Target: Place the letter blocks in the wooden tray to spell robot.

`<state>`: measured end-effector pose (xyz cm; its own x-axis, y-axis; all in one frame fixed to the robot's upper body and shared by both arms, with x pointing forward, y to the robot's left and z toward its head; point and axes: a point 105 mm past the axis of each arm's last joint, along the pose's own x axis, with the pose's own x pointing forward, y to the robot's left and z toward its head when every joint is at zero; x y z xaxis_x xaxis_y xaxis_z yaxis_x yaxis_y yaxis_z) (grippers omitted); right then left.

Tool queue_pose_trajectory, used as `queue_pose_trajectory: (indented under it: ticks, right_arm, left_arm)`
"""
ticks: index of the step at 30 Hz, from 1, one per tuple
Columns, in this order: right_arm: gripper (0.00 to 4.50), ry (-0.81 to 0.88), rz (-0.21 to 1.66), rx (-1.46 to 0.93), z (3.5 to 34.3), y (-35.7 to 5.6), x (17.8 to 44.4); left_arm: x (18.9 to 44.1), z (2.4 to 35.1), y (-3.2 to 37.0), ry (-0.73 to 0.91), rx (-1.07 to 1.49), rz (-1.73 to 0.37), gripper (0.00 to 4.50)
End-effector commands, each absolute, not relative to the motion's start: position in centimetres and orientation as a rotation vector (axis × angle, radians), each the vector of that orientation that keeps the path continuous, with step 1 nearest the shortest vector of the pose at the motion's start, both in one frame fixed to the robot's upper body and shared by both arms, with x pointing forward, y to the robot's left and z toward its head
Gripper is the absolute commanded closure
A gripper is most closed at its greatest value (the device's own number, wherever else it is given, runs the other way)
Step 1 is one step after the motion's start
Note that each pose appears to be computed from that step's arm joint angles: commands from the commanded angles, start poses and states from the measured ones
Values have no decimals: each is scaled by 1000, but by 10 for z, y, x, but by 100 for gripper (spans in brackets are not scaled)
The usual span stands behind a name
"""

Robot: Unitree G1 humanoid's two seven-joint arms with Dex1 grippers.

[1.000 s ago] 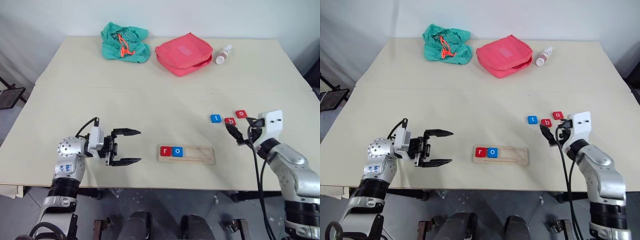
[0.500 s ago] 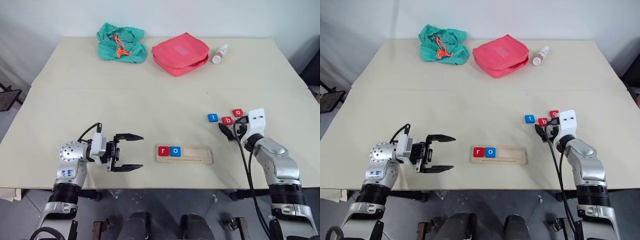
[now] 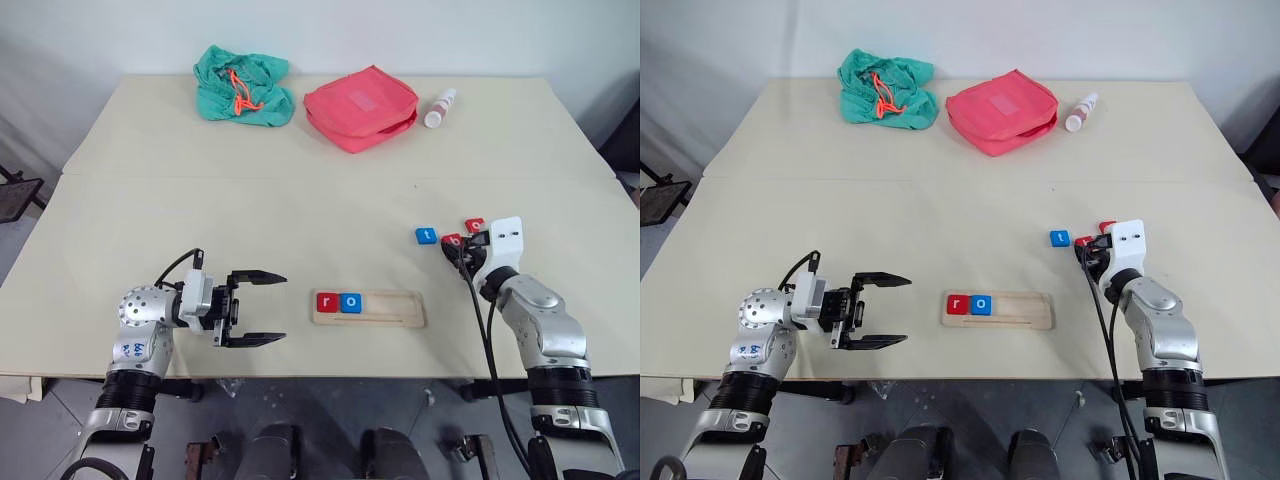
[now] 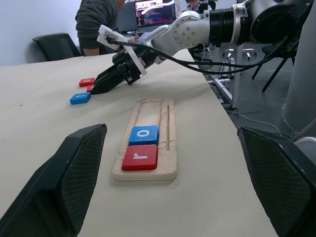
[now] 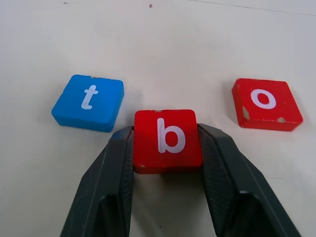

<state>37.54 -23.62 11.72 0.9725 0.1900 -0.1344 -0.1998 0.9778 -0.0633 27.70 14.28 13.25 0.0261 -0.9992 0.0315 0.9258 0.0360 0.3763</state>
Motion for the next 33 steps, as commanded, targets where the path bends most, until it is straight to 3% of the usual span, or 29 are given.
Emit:
queue_pose_trajectory:
  ticks: [1, 7, 11, 24, 33]
  right_arm:
    - [303, 53, 207, -84, 139, -234, 355]
    - [303, 81, 169, -71, 141, -231, 297]
    - [303, 132, 135, -42, 129, -229, 278]
    - [303, 184, 59, 18, 108, -234, 269]
    - [1, 159, 67, 3, 114, -239, 274]
  left_arm:
    - [273, 137, 149, -360, 299, -1516, 0]
    - [281, 135, 155, -348, 304, -1498, 0]
    - [287, 138, 152, -356, 307, -1500, 0]
    - [291, 141, 144, -371, 309, -1526, 0]
    - [287, 143, 145, -378, 309, -1523, 0]
